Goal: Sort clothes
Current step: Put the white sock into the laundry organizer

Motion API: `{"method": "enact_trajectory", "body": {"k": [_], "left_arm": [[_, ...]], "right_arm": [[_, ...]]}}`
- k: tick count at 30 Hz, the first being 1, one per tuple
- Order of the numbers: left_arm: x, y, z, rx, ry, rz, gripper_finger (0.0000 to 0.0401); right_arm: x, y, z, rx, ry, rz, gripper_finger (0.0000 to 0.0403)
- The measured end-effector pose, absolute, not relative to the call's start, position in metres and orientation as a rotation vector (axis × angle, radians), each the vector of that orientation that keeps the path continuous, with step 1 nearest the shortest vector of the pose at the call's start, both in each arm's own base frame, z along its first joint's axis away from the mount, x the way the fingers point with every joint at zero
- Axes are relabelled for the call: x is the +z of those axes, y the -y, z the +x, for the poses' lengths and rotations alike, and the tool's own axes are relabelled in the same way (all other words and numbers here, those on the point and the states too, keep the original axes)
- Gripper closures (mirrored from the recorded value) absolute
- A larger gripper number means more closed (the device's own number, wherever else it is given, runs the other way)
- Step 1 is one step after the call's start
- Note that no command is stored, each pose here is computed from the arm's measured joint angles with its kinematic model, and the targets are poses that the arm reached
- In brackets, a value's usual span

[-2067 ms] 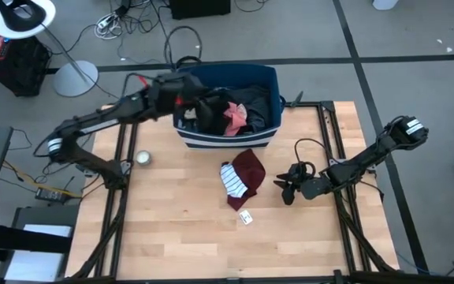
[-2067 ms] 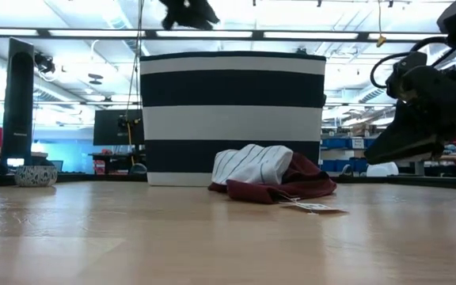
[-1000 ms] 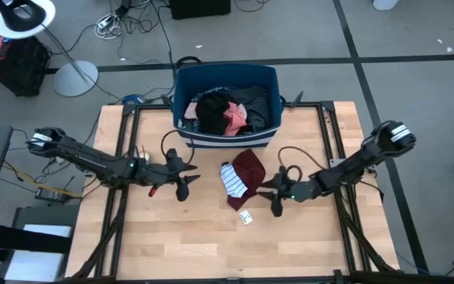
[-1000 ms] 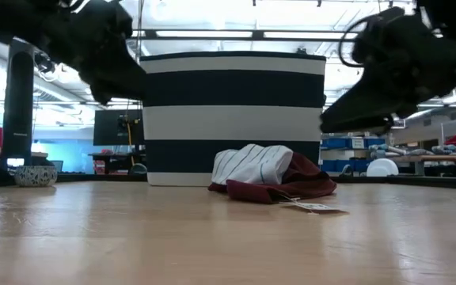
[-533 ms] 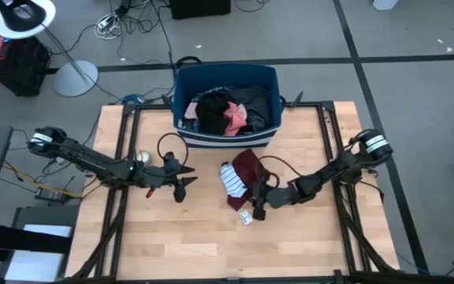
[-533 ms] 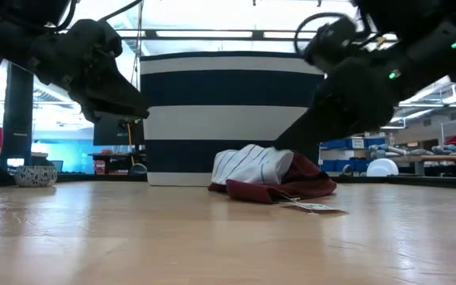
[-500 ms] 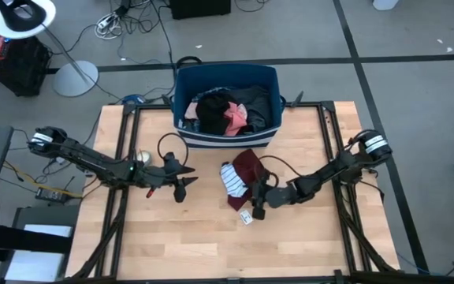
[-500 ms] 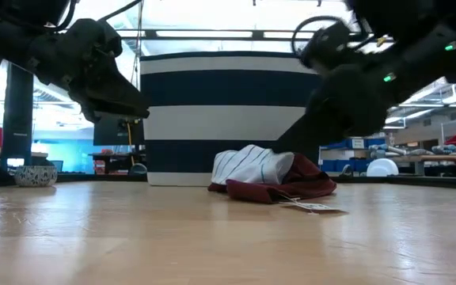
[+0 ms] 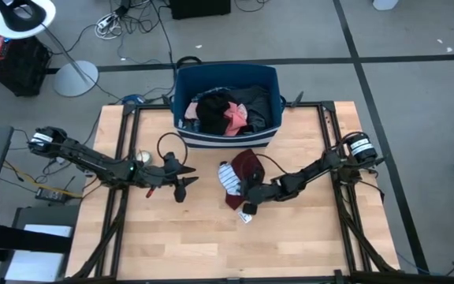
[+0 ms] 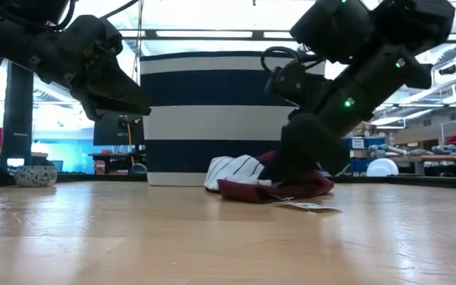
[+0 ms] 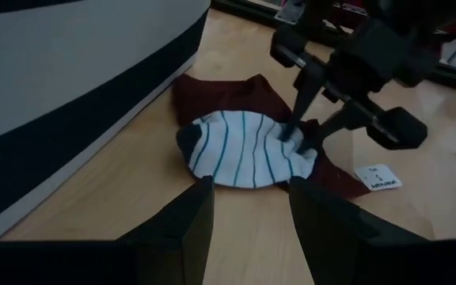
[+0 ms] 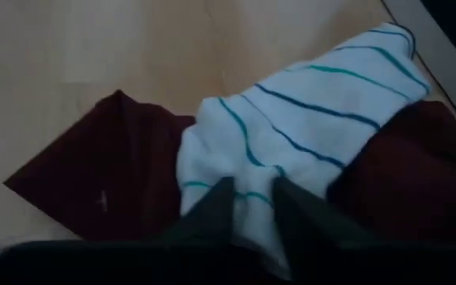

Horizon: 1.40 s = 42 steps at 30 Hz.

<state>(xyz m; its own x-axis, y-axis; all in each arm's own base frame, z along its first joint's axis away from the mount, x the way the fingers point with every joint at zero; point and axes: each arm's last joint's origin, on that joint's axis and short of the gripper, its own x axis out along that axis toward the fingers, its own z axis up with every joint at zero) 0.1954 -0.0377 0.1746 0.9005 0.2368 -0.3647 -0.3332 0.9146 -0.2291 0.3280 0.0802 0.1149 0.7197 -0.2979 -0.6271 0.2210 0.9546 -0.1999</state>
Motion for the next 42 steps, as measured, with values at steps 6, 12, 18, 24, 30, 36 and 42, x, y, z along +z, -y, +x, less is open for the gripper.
{"method": "enact_trajectory", "body": {"k": [6, 12, 18, 24, 30, 36, 42], "left_arm": [[0.175, 0.038, 0.196, 0.298, -0.336, -0.292, 0.0229], [0.175, 0.038, 0.195, 0.298, -0.339, -0.291, 0.0229], [0.175, 0.038, 0.196, 0.298, -0.334, -0.292, 0.0229], [0.175, 0.038, 0.196, 0.300, -0.334, -0.292, 0.0229], [0.175, 0.038, 0.196, 0.301, -0.337, -0.290, 0.0229], [0.174, 0.038, 0.195, 0.301, -0.341, -0.278, 0.0229], [0.174, 0.037, 0.195, 0.319, -0.337, -0.264, 0.0229]], "right_arm": [[0.135, -0.079, 0.329, -0.296, -0.767, -0.143, 0.0390], [0.191, -0.077, 0.320, -0.312, -0.738, -0.169, 0.0397], [0.262, -0.073, 0.311, -0.405, -0.646, -0.226, 0.0399], [0.327, -0.067, 0.315, -0.439, -0.562, -0.365, 0.0401], [0.384, -0.048, 0.324, -0.495, -0.466, -0.454, 0.0401], [0.422, -0.006, 0.328, -0.614, -0.367, -0.418, 0.0400], [0.410, 0.043, 0.342, -0.568, -0.372, -0.310, 0.0399]]}}
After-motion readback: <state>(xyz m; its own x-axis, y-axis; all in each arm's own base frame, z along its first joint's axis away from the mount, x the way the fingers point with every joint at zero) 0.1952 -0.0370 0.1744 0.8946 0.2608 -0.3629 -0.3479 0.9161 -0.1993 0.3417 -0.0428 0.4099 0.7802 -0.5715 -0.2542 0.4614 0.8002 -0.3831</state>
